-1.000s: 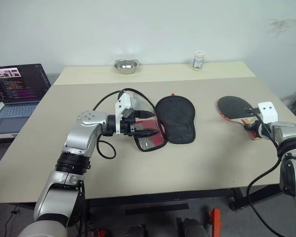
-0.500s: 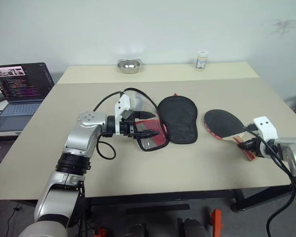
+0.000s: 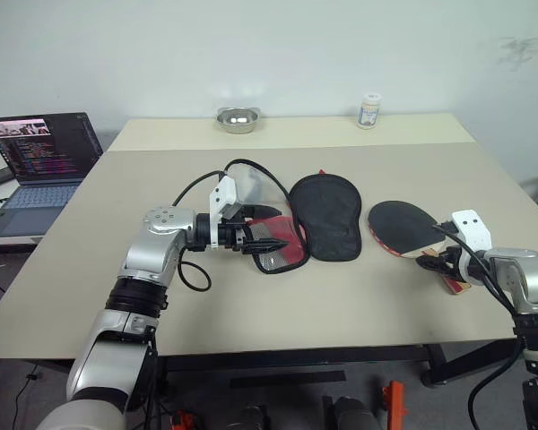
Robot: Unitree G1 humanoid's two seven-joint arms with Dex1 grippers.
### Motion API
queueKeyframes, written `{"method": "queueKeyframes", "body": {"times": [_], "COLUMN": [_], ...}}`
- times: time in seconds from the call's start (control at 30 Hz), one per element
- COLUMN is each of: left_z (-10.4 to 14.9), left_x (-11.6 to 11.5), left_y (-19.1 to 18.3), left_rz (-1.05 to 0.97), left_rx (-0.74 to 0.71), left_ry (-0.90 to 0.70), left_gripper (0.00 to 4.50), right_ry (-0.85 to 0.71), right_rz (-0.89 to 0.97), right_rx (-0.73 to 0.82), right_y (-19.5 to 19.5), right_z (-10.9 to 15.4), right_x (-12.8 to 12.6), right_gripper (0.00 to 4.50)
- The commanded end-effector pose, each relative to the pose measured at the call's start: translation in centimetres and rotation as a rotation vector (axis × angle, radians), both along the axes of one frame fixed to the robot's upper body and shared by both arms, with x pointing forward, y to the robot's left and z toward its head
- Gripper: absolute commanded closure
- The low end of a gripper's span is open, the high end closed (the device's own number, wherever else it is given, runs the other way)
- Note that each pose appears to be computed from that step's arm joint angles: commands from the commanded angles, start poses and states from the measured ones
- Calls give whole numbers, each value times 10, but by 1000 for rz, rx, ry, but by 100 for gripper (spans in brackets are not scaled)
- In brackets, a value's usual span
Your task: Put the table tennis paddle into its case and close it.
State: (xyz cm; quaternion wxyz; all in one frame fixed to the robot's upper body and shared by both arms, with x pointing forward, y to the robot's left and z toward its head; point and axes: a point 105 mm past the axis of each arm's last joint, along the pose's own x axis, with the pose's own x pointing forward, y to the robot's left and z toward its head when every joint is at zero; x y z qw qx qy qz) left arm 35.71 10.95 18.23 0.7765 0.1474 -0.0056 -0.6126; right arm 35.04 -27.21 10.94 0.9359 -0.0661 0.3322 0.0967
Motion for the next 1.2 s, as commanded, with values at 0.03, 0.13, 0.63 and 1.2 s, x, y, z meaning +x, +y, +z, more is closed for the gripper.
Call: {"method": "queueKeyframes", "body": {"times": [0.03,0.13,0.63,1.2], "left_z": [11,11,28,24], "left_x": [0,-2,-4,0], "left_y": [7,8,28,34], "left_rz": [15,20,80,109], "left_rx": [-14,-14,-39,-25], "left_ry": [-47,-50,-54,-61], "left_gripper": [60,60,60,60], "right_ry": [-24,-17,-261,-299], "right_rz": [9,6,3,-32], "right_rx": [-20,-23,136,292], "right_y": [0,0,49,168], "right_z": [7,4,91,55], "right_x": [3,2,15,60], "right_gripper": [166,244,342,342]}}
